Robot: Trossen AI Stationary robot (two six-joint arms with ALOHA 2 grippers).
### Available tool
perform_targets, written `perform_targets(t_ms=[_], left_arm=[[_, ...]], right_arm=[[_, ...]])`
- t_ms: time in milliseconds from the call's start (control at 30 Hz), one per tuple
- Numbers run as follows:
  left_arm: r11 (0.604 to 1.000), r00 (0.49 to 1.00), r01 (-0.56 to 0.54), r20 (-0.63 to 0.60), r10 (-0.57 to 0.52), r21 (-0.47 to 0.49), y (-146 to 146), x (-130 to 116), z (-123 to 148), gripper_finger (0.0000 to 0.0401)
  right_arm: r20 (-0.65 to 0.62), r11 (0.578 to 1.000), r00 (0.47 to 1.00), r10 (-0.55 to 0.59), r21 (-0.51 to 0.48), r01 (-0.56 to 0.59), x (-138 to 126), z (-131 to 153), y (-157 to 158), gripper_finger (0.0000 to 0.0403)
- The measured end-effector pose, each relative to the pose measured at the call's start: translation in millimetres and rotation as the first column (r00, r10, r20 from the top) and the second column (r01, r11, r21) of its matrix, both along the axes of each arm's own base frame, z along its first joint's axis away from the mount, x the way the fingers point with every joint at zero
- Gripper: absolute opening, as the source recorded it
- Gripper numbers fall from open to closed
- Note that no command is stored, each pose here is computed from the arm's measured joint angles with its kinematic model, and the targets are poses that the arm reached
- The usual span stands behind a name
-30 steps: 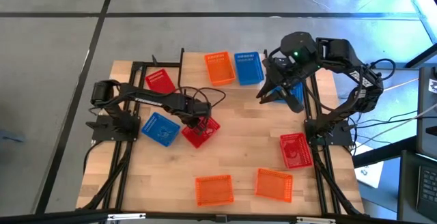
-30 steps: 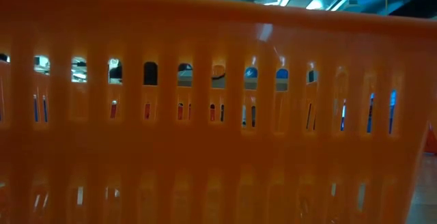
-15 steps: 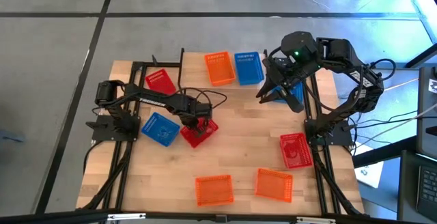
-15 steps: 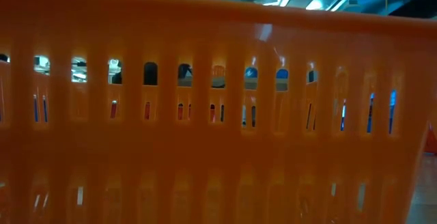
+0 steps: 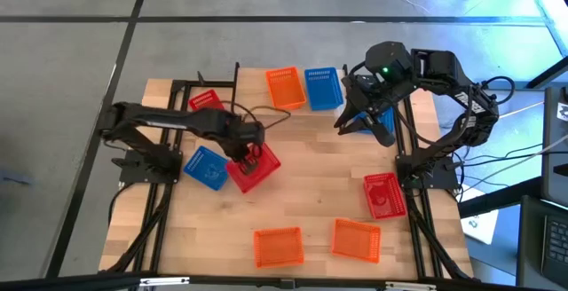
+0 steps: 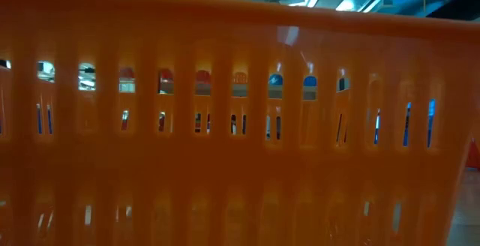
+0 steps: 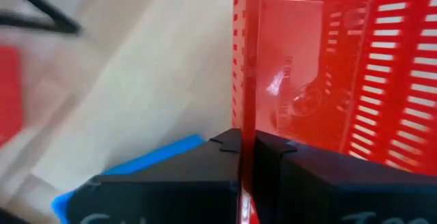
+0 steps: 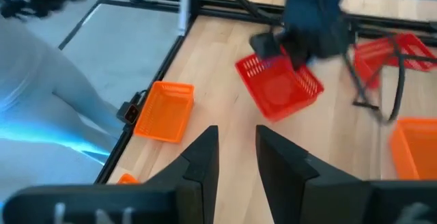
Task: Stack baskets on shelf by color
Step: Put the middle red basket on the shelf
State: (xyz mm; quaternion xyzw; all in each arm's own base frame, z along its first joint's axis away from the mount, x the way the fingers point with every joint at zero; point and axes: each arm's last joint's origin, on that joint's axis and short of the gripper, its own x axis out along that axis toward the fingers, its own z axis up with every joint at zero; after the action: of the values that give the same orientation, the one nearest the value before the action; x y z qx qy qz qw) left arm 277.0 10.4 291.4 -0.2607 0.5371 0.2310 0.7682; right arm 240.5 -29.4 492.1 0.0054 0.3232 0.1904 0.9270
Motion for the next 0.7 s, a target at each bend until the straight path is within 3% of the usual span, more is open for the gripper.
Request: perform_targets(t_ms=[200, 300, 500, 700], left_arm=[[0.992, 0.984, -0.079, 0.170, 0.062, 0.099, 3, -26, 75, 0.0000], [0.975, 0.960, -0.169, 0.248, 0.130, 0.143, 12, -36, 103, 0.0000], [0.899, 0.894, -0.404, 0.282, 0.349, 0.169, 45, -52, 128, 0.0000], [0.833, 0.830, -0.538, 0.251, 0.498, 0.126, 95, -61, 122, 0.0000]], right_arm=[[-0.041, 0.980, 0.982, -0.183, -0.086, 0.179, 0, -2, -5, 0.0096], [-0.039, 0.959, 0.965, -0.259, -0.128, 0.252, 1, -2, -8, 0.0096], [-0.033, 0.936, 0.948, -0.318, -0.173, 0.308, 1, -2, -10, 0.0096], [-0.022, 0.936, 0.949, -0.315, -0.172, 0.306, 2, -2, -10, 0.0096]])
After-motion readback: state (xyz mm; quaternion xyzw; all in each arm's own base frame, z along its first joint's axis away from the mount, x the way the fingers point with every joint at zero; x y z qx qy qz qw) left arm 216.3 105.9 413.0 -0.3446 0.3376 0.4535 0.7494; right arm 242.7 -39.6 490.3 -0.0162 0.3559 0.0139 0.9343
